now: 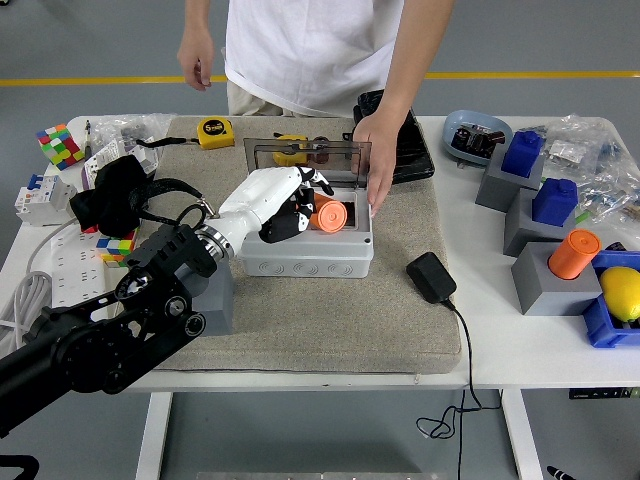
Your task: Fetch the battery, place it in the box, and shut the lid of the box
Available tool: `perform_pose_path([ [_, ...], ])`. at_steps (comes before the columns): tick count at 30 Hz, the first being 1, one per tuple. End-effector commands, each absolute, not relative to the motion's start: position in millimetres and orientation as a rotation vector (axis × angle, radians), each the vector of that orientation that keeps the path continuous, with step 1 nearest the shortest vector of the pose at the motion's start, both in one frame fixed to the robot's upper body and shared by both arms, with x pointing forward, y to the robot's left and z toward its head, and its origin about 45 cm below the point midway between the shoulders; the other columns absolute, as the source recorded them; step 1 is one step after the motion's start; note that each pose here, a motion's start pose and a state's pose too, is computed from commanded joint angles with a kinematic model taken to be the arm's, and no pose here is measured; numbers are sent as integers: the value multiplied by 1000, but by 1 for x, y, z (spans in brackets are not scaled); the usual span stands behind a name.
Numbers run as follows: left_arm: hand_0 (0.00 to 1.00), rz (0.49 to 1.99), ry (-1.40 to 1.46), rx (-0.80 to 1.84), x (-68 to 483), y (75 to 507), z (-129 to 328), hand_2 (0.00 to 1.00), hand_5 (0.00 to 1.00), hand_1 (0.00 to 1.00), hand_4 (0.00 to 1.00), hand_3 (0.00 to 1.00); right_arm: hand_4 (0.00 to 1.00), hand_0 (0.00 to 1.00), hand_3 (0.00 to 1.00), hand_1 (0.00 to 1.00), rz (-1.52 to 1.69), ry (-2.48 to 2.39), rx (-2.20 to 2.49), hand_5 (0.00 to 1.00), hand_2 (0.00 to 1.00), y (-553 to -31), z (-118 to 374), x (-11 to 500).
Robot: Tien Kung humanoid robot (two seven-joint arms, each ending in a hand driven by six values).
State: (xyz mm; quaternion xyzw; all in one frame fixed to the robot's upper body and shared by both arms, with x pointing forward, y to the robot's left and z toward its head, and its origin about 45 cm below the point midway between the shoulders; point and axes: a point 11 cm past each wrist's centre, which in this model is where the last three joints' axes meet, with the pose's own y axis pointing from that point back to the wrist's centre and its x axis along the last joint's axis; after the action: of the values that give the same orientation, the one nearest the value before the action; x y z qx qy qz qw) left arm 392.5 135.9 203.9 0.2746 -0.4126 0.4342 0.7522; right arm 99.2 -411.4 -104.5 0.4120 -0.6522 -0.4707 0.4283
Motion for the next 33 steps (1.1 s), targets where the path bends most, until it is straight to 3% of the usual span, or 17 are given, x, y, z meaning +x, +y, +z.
perform_pose_path([
  [16,334,950,-847,507,398,101,208,430,2,436,2,625,957,651,581,671,-1172,-1622,1039,543,687,-408,-106,99],
  [33,332,893,-825,383,377,91,221,444,2,451,2,603,957,651,581,671,-1172,-1625,1034,542,687,-409,-106,98],
])
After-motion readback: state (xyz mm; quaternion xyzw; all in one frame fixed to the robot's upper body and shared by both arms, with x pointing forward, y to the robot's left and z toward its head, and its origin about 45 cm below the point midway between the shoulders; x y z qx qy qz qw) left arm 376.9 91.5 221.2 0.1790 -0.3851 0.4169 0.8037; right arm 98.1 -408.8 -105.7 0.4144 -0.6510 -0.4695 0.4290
